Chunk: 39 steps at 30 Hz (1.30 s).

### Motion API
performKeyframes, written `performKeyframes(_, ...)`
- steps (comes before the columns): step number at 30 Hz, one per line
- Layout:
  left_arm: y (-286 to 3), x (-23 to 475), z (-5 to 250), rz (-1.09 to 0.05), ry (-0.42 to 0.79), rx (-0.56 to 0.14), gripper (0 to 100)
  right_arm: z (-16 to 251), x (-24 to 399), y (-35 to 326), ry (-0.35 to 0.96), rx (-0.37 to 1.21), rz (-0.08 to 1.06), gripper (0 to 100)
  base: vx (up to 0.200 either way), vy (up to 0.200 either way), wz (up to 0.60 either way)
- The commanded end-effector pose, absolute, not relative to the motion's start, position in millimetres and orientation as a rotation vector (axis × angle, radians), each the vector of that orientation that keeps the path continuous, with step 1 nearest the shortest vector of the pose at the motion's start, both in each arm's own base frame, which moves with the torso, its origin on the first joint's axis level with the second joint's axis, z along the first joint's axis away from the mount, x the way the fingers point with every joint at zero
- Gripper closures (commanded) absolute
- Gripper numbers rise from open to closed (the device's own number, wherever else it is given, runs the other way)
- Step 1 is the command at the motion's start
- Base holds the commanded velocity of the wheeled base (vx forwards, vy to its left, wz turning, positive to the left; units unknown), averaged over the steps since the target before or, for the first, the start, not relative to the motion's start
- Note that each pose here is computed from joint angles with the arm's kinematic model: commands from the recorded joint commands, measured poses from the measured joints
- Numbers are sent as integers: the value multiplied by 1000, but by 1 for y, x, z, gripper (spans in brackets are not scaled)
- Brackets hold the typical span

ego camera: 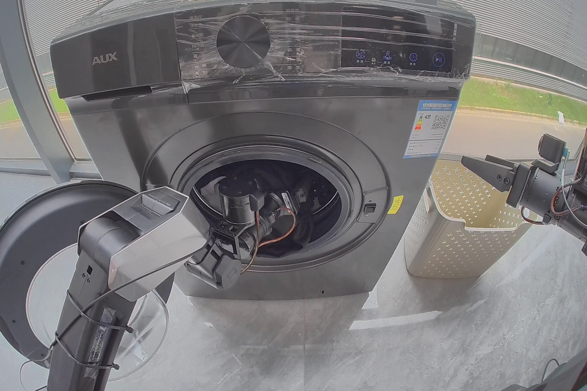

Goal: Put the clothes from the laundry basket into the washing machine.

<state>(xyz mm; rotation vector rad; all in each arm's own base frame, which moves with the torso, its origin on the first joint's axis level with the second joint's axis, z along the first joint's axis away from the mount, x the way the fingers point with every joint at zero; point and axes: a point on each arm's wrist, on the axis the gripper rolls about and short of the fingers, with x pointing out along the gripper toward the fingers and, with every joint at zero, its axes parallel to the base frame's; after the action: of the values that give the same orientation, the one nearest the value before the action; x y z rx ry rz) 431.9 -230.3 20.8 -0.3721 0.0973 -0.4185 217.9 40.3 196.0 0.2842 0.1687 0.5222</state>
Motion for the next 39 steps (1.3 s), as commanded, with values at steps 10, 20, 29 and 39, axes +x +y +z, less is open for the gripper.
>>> performKeyframes(10,-246,404,10,-430,133,-395,0,198,217,40,161,283,521,0,0,0,0)
performKeyframes(20,-244,404,16,-422,131,-402,0,198,218,40,161,283,521,0,0,0,0)
performKeyframes(29,-235,437,51,-425,-28,-434,0,198,218,40,159,283,521,0,0,0,0)
performKeyframes(39,-216,432,-15,-359,178,-312,0,198,217,40,160,283,524,0,0,0,0)
